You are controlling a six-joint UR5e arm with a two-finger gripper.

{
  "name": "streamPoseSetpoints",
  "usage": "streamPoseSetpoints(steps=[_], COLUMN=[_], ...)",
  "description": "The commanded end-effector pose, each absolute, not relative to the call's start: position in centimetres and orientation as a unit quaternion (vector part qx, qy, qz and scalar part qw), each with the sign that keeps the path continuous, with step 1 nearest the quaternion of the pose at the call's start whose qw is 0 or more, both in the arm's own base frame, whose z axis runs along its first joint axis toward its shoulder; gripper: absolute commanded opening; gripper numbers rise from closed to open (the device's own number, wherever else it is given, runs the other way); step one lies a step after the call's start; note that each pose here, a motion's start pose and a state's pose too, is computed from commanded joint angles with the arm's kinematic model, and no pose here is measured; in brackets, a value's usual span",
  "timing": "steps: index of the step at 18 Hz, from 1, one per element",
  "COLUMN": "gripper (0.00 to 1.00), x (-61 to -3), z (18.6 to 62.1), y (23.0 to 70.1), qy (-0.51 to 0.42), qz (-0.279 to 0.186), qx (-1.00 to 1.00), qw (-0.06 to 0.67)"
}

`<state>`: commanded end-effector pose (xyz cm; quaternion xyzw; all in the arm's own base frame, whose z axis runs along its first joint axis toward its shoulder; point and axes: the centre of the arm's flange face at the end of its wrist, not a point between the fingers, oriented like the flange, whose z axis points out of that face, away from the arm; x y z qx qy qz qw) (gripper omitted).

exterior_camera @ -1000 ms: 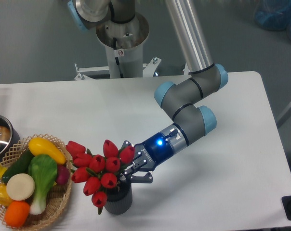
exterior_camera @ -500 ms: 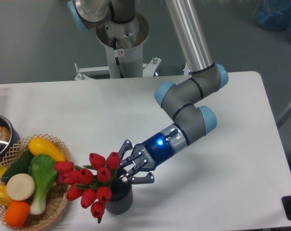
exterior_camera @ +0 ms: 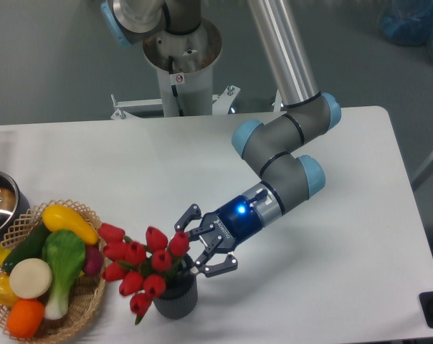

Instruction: Insert the flowers into the vase

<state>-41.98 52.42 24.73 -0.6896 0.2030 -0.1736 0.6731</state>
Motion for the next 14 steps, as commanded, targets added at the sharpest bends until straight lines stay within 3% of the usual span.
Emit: streamPoseSetpoints(steps=[8, 14], gripper=[1.0, 1.0], x=[-46.6, -47.5], z=[28.5, 34.7], y=[48.2, 45.8], qy=[0.197, 0.207], qz=[-0.112, -0.018], qx=[-0.703, -0.807], qw=[0.674, 0.552])
